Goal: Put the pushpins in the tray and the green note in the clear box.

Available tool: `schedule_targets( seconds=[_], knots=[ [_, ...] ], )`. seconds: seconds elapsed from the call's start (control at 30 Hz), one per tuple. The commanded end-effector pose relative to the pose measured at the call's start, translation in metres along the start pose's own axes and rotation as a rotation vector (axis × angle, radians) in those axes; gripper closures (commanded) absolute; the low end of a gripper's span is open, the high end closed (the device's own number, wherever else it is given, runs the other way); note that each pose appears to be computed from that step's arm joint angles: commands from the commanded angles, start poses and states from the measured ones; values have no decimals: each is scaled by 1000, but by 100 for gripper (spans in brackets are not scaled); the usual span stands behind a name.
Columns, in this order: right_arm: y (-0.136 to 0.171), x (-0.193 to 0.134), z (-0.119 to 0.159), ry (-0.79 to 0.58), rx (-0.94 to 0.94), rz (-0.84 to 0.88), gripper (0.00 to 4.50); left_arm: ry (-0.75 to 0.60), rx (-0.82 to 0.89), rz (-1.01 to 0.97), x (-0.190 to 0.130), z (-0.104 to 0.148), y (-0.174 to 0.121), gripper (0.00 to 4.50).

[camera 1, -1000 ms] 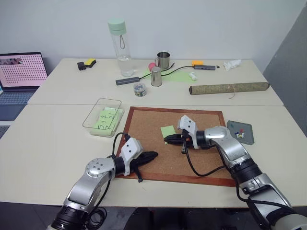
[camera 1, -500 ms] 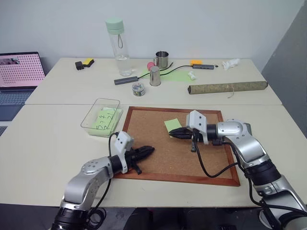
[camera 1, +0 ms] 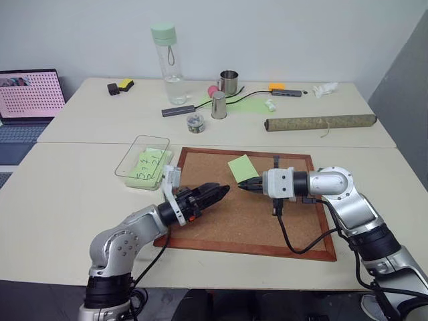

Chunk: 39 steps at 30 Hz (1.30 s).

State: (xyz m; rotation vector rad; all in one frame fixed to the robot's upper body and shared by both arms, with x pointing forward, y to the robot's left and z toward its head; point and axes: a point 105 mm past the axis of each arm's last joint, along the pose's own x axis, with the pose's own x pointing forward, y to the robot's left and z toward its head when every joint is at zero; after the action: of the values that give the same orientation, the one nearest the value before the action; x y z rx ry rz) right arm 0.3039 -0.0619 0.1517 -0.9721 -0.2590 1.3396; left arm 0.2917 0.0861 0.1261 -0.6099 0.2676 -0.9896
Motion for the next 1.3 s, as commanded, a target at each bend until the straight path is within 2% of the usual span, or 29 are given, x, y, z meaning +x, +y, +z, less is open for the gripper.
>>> schedule_targets(
  seconds=[0.03,0.37,0.4,0.43,1.1,1.3],
  knots=[
    [-5,-2,13,-17,-142,17,450,-34,-16,-46,14,8,-7,44],
    [1,-2,18,-29,-219,60,450,-83,-56,-67,37,14,-2,44],
    [2,-2,18,-30,-219,61,450,-87,-51,-67,38,14,-2,79],
    [2,-2,18,-31,-220,61,450,-89,-50,-68,39,15,-1,86],
    [1,-2,18,-46,-223,43,450,-89,-36,-93,44,7,-5,445],
    [-2,-3,20,-55,-223,13,450,-90,-42,-75,44,6,0,449]
  ],
)
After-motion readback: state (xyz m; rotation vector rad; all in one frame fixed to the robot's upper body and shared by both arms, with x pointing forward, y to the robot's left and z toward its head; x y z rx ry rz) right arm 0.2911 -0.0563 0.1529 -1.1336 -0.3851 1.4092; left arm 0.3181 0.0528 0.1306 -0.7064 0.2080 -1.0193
